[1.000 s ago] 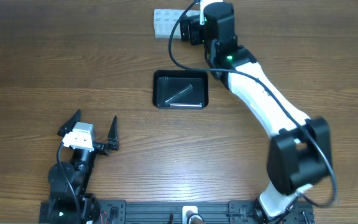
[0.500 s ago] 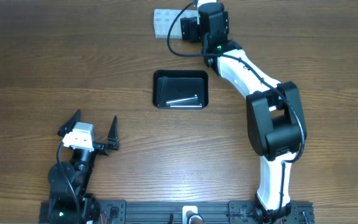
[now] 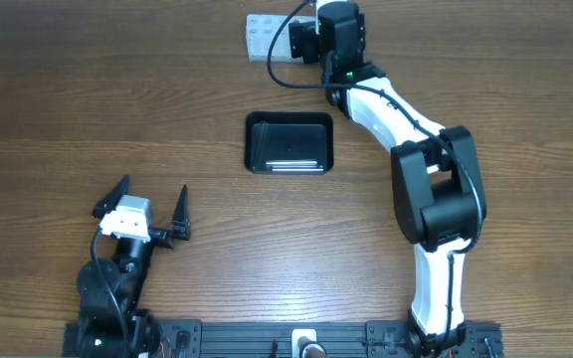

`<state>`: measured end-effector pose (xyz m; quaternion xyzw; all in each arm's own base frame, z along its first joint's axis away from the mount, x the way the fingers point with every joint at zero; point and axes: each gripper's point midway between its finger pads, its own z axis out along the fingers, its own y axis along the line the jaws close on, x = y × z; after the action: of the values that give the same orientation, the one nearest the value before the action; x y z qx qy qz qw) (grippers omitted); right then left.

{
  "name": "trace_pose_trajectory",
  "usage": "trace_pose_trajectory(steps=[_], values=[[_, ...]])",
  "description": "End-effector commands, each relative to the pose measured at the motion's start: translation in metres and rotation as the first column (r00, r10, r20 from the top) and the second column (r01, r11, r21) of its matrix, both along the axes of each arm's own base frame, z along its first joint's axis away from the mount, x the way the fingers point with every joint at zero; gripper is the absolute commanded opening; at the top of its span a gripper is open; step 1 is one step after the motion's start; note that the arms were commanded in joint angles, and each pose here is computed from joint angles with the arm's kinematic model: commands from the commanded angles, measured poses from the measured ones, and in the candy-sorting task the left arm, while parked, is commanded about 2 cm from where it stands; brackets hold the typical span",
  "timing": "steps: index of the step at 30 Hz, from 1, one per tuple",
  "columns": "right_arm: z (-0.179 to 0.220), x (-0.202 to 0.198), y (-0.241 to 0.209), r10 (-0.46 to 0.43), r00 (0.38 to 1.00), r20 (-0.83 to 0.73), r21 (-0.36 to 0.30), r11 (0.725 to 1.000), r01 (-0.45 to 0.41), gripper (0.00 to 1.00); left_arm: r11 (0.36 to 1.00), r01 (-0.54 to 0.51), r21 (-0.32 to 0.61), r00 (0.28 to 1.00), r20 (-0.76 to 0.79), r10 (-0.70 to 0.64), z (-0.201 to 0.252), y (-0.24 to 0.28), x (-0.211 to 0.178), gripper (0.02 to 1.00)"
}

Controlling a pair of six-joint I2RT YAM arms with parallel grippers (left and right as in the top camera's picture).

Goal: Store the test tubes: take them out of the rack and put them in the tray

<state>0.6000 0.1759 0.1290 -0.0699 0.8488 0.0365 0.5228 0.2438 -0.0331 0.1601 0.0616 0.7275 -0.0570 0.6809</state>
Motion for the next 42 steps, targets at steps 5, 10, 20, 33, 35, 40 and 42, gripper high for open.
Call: trace_pose_trajectory(steps=[5, 10, 20, 33, 35, 40, 42], values=[[0.003, 0.013, -0.016, -0.050, 0.998, 0.025, 0.036, 0.998, 0.049, 0.961, 1.000, 0.009, 0.010, 1.000, 0.000, -0.009, -0.002, -0.001, 0.000, 1.000], [0.001, 0.015, -0.017, -0.054, 0.998, 0.032, 0.038, 0.998, 0.053, 0.954, 1.000, 0.009, 0.010, 1.000, 0.000, -0.009, -0.002, -0.001, 0.000, 1.000], [-0.010, 0.017, -0.014, -0.043, 0.999, 0.026, 0.042, 0.998, 0.042, 0.812, 1.000, 0.009, 0.009, 1.000, 0.000, -0.009, -0.002, -0.001, 0.000, 1.000], [-0.012, 0.016, -0.011, -0.035, 0.999, 0.017, 0.040, 0.999, 0.034, 0.520, 1.000, 0.009, 0.009, 1.000, 0.000, -0.009, -0.002, -0.001, 0.000, 1.000], [-0.012, 0.016, -0.011, -0.035, 0.999, 0.017, 0.040, 0.999, 0.034, 0.472, 1.000, 0.009, 0.010, 1.000, 0.000, -0.009, -0.002, -0.001, 0.000, 1.000], [-0.012, 0.016, -0.011, -0.035, 0.999, 0.017, 0.040, 0.999, 0.034, 0.364, 1.000, 0.009, 0.009, 1.000, 0.000, -0.009, -0.002, -0.001, 0.000, 1.000], [-0.012, 0.016, -0.010, -0.031, 0.999, 0.017, 0.041, 0.999, 0.031, 0.281, 1.000, 0.009, 0.010, 1.000, 0.000, -0.009, -0.002, -0.001, 0.000, 1.000]])
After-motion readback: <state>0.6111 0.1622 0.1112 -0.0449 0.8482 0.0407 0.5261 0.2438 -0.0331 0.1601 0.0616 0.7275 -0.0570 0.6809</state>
